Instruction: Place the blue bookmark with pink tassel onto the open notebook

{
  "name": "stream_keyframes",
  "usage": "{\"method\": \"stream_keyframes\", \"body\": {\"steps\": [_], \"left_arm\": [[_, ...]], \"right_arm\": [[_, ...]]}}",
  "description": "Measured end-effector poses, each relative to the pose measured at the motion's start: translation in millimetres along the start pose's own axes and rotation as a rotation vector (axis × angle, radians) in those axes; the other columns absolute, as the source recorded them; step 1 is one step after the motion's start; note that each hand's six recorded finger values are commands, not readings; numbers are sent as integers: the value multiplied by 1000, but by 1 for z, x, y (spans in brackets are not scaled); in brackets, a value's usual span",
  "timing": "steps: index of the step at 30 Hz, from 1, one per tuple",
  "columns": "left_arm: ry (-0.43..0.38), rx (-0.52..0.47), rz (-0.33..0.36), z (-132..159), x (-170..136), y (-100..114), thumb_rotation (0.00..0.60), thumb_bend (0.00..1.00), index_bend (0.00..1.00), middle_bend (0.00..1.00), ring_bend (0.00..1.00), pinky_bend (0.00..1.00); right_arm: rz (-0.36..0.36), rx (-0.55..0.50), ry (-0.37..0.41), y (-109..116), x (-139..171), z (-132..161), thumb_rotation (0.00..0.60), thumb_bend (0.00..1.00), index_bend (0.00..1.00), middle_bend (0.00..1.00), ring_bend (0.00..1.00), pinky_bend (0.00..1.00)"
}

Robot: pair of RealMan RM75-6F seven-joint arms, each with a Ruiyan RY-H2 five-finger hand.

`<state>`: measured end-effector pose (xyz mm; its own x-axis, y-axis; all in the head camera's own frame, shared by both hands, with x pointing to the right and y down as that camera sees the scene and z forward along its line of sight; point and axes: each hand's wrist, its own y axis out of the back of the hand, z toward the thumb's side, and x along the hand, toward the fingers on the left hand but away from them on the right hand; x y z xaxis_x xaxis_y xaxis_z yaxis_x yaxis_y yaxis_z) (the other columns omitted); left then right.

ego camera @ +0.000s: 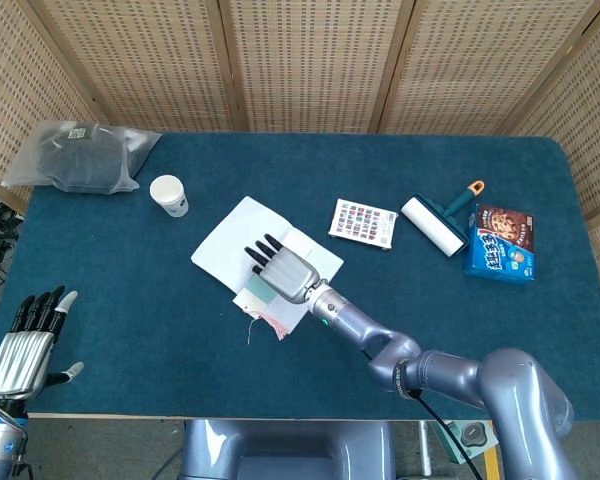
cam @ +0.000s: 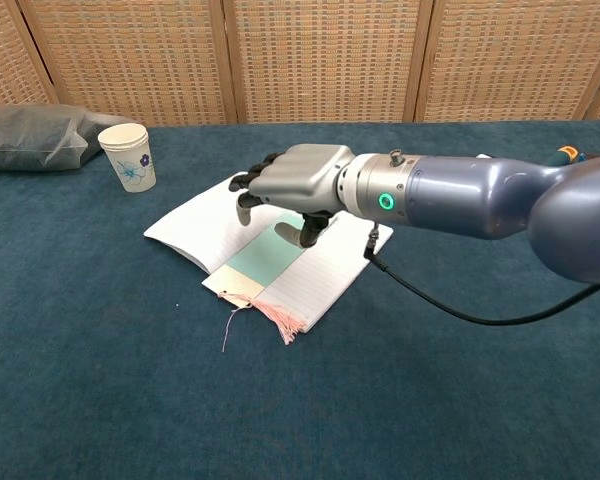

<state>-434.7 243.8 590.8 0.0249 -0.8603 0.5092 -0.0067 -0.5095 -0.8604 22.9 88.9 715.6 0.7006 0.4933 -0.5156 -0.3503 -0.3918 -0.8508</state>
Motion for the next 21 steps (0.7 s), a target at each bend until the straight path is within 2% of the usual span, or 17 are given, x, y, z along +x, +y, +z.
{"method": "stream_keyframes", "body": {"steps": [3, 7, 9, 21], "left_arm": [[2, 3, -3, -1, 1, -1, 600, 0, 0, 0, 0, 0], [3, 3, -5, -1, 1, -2, 600, 0, 0, 0, 0, 0], [3, 3, -7, -1, 1, -2, 600, 0, 0, 0, 0, 0], [1, 7, -12, 0, 1, -4, 600, 0, 0, 0, 0, 0]], "right_arm": [[27, -4, 1, -6, 0, 1, 600, 859, 247, 47, 0, 37], [49, -13, -13, -12, 0, 0, 600, 913, 73, 2, 0, 1], [60, -16, -19, -15, 0, -2, 600, 919, 37, 0, 0, 0], [135, 12, -28, -27, 5, -4, 600, 908, 70, 0, 0, 0]]}}
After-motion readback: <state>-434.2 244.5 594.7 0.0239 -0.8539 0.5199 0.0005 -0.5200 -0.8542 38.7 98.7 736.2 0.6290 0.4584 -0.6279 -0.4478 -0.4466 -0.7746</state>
